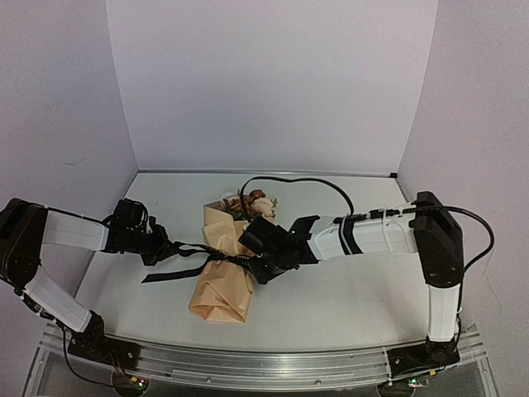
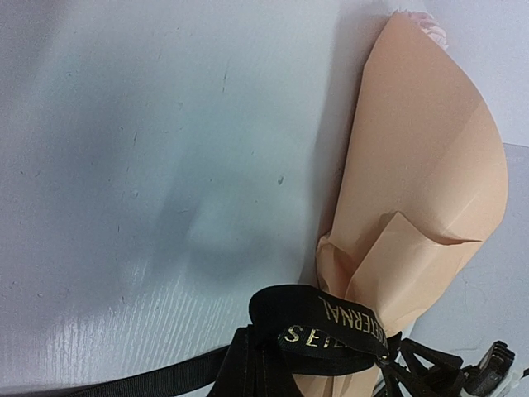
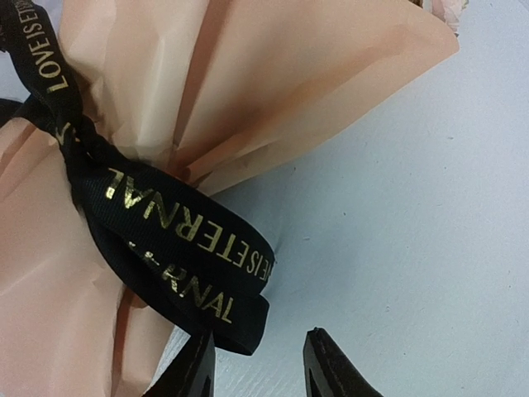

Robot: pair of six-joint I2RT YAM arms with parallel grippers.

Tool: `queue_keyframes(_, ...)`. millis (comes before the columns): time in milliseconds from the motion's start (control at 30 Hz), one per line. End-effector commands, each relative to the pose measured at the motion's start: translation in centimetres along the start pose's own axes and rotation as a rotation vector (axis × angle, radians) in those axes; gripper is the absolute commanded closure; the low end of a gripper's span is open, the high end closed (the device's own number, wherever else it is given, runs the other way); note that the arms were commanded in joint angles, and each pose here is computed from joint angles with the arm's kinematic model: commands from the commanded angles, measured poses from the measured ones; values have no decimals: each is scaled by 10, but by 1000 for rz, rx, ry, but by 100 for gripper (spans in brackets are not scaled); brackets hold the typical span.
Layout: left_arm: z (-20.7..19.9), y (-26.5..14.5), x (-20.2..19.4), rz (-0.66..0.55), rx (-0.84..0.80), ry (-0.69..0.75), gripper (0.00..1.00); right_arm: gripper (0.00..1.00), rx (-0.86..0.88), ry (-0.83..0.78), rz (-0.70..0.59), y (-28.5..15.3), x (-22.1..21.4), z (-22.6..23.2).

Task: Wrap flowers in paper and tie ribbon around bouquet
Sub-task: Tie the half-tied ribbon around the folded bouquet.

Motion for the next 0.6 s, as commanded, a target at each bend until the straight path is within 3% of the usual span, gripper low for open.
queue_keyframes(0, -15, -3, 6, -8, -36, 35, 100, 60, -18, -10, -14, 5, 6, 8)
queue_keyframes(300, -14, -5, 5, -10, -35, 34, 100, 63, -120, 8, -44, 11, 11, -1)
queue_keyframes(567, -15, -5, 6, -11, -34, 35, 100, 86, -148, 25, -95, 6, 23, -3)
Point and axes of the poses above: each gripper's point midway between its finger pads, its own y axis out along the fingers, its own z axis along the line the jaws close on, x = y × z, the point moved 5 cm from there along -y, back along the fingers, and after that the axes turned 6 degrees about -y, right-handed, at the moved point
